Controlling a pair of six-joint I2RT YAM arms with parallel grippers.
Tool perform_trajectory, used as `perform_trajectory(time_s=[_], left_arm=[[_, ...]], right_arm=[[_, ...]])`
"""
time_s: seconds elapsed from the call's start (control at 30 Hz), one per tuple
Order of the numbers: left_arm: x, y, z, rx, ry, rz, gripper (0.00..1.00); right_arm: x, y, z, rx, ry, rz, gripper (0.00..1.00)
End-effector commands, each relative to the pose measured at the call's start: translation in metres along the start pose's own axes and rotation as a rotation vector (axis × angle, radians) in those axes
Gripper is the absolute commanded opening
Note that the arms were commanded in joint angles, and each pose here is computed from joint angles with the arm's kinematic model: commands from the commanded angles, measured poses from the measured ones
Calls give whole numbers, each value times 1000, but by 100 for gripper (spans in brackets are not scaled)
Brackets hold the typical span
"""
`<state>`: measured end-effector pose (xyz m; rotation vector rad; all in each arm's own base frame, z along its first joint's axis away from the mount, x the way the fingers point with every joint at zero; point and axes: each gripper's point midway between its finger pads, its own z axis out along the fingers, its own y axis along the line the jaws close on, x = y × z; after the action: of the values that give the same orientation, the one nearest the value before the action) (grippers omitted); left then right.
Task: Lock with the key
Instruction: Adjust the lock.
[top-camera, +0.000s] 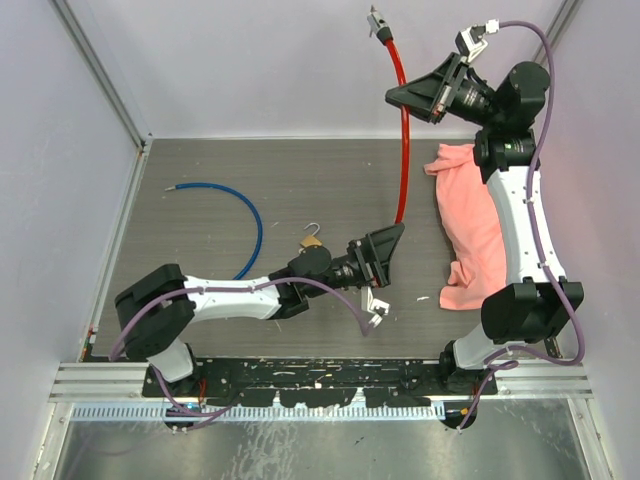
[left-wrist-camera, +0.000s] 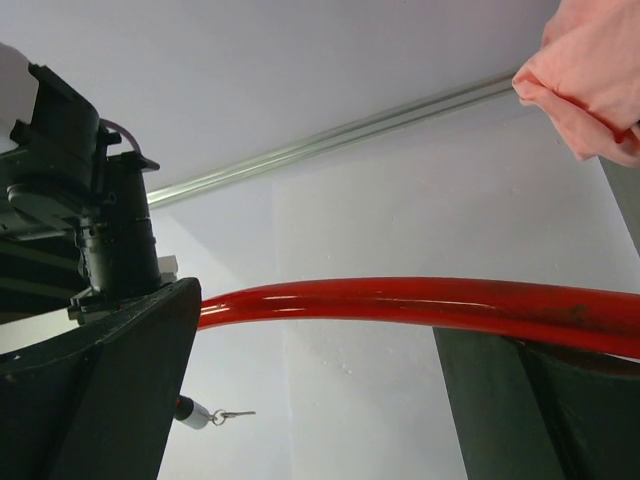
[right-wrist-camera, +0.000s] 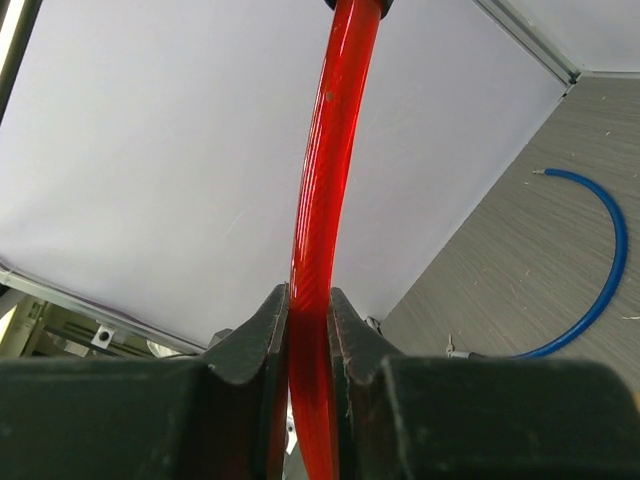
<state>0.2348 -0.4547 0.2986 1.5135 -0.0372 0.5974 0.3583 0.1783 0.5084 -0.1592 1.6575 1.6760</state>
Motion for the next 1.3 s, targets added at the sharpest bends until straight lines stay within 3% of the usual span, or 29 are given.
perform_trajectory(time_s=[0.0,0.23,0.5,0.53,0.6,0.67,0.8,0.87,1.0,1.13,1.27], left_arm=[[-4,23,9,-74,-20,61,98],[-10,-6,28,19,-32,84,98],[-16,-18,35,72,-26,15,99],[-18,-19,35,88,-32,6,92],[-20,-19,33,100,-31,-18,63],[-20,-18,32,104,-23,-49,41],[-24,-10,30,87,-6,-131,3],[-24,-2,29,60,12,-198,0],[-19,14,17,19,29,-435,0],[-17,41,-1,28,0,-893,0],[-1,83,-13,1,-108,-1275,0]], right_arm=[[-7,21,1,-26,-33,-80,1],[-3,7,5,12,-20,-88,1],[1,-3,3,66,-21,-165,1],[2,-4,3,68,-22,-169,1],[1,-6,3,73,-26,-182,1],[1,-7,2,81,-29,-198,1],[2,-6,0,91,-33,-260,1],[3,-5,-3,91,-37,-323,1],[11,-11,-8,82,-44,-439,1],[23,-17,-14,49,-53,-591,1],[41,-15,-25,-29,-83,-764,1]])
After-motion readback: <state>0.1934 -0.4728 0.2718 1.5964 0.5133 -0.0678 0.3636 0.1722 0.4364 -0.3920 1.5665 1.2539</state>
